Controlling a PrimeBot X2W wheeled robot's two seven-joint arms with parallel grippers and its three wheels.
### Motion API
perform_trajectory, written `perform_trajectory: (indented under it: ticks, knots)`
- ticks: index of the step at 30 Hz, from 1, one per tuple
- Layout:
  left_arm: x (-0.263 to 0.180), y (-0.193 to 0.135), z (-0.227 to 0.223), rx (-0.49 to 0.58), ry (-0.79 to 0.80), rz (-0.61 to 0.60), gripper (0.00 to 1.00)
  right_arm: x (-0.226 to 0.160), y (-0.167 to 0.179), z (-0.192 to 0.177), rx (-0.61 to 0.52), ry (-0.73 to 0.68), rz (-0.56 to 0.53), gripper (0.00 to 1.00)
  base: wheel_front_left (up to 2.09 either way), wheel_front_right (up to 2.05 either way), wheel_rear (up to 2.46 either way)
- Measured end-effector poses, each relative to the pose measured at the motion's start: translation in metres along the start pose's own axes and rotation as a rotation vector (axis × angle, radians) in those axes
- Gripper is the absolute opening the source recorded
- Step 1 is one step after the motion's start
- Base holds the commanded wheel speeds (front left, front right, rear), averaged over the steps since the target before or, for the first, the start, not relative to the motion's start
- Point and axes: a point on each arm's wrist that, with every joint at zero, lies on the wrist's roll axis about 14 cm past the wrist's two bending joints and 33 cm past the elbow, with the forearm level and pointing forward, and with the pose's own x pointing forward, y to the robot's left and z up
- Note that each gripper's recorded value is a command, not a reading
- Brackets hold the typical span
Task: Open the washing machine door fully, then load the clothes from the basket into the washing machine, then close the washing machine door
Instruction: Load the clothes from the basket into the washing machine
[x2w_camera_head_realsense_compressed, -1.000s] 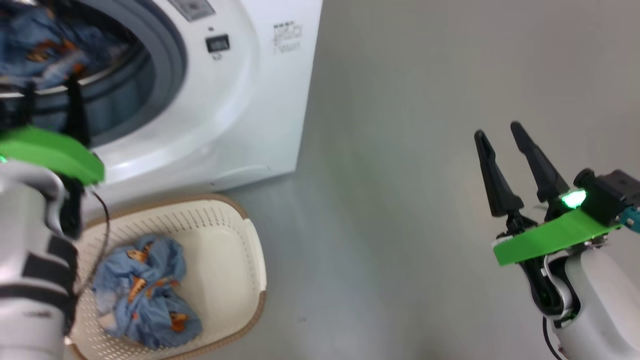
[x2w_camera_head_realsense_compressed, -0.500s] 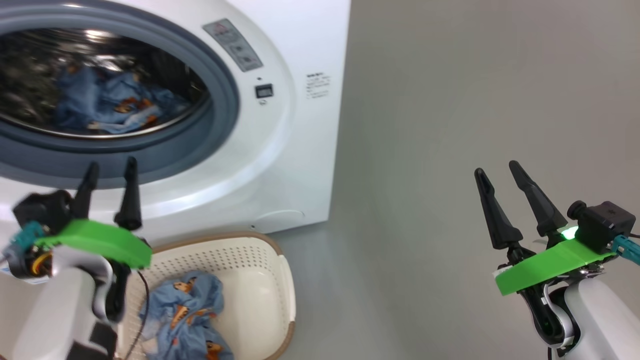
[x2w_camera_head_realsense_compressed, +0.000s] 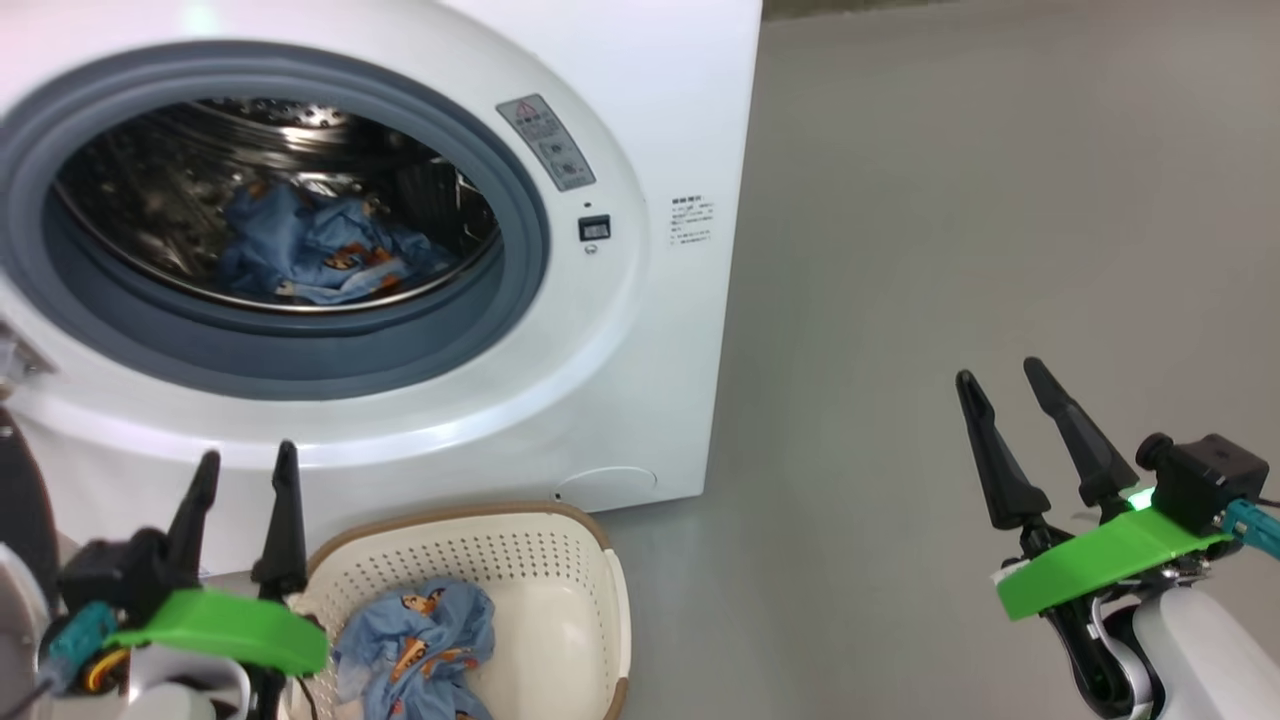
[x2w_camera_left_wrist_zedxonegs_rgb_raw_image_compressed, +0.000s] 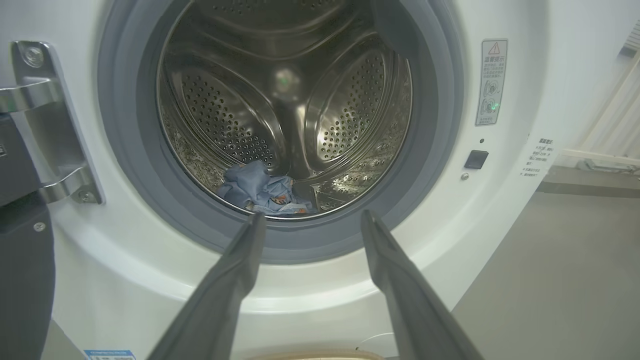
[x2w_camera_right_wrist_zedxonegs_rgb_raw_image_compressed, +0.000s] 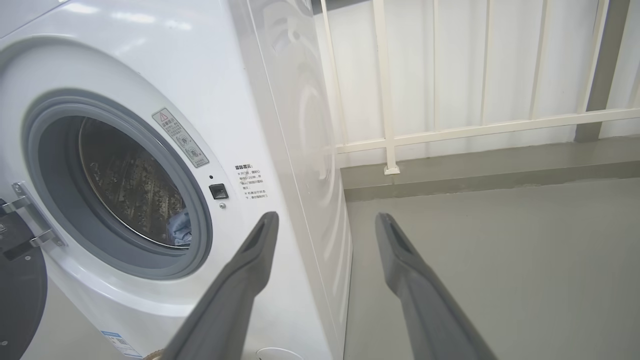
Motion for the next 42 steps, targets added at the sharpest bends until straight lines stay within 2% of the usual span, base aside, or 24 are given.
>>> perform_trajectory:
  ticks: [15,42]
  knots:
    - [-0.036,0.008,0.008,0.012,-0.037,0.053,1.00,-0.009,0.005,0.000,-0.006,0.002,0.010,1.00,0.00,0.00,0.00]
    - [-0.037,0.002,0.009,0.007,-0.044,0.051,1.00,-0.009,0.003,-0.002,-0.011,0.011,0.007,1.00,0.00,0.00,0.00]
